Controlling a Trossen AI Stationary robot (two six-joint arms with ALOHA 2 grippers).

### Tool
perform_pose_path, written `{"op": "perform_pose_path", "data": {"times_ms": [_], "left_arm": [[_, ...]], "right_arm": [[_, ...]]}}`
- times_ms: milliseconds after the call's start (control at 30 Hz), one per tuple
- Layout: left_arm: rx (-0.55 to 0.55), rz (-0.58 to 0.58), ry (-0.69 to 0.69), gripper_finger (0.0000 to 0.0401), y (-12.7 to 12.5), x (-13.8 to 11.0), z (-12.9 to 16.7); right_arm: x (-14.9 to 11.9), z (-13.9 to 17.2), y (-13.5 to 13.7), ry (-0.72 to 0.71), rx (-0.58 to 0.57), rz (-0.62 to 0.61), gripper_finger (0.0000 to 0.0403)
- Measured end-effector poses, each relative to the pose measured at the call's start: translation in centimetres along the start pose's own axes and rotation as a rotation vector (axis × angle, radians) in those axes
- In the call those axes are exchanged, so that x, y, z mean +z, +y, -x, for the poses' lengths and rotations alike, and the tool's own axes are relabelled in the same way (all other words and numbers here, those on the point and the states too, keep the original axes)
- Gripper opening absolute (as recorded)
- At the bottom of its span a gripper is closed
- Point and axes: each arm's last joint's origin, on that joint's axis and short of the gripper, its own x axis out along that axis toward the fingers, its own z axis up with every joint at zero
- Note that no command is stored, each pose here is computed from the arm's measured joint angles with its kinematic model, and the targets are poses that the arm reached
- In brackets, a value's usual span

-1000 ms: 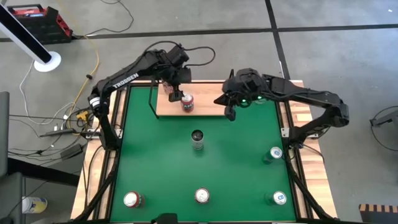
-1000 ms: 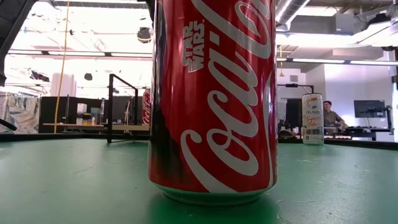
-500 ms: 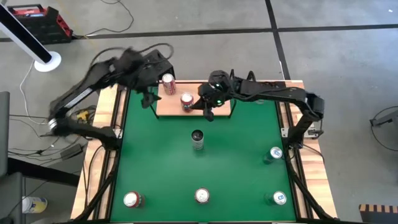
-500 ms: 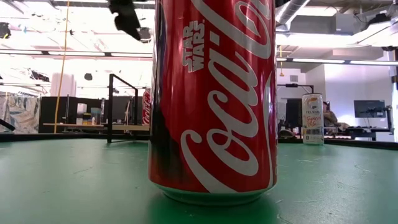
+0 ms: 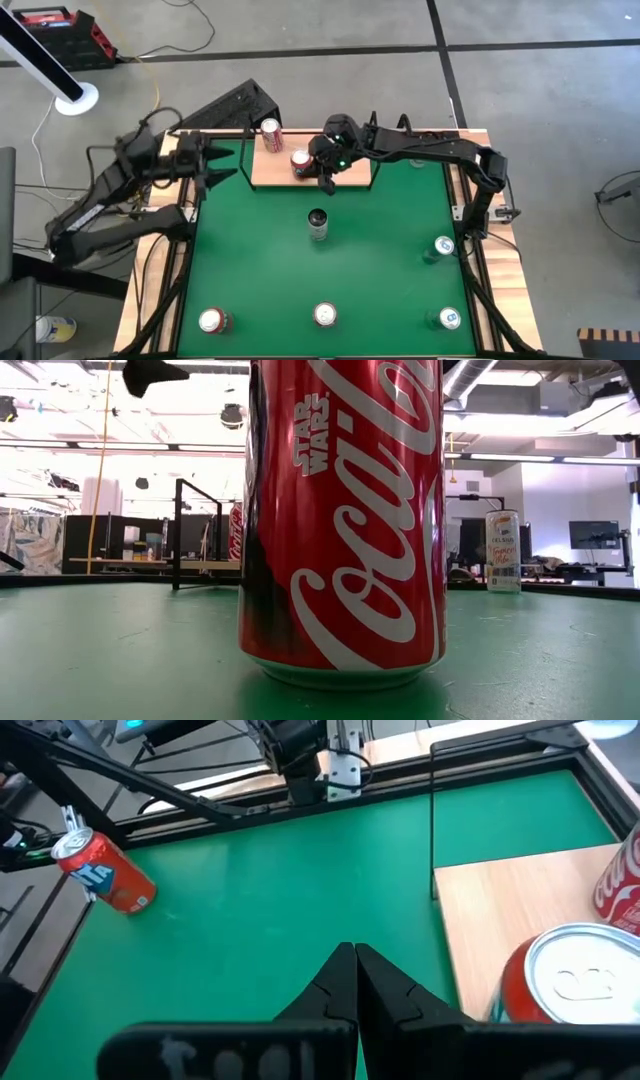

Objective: Place canned beverage on shelf
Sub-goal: Put the top red soda can on the shelf

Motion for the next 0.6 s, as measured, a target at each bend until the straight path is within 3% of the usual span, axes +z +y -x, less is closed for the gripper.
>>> {"op": "perform_pose_path", "data": {"times_ms": [167,367,600], "left_arm": [[-0.037,0.129,-0.083,0.0249,0.3,-3.6,0.8],[-0.167,0.214,-0.193,0.0218,0.5,-6.7,1.2],[-0.214,0.295,-0.172,0.0170,0.8,-9.2,1.0]], "right_arm": [[0.0,0.0,0.0,0.004,0.000,-0.001,0.0021],[-0.2,0.0,0.1,0.017,0.001,-0.003,0.0021],[-1.4,-1.4,-0.9,0.077,-0.027,-0.011,0.0021]]}}
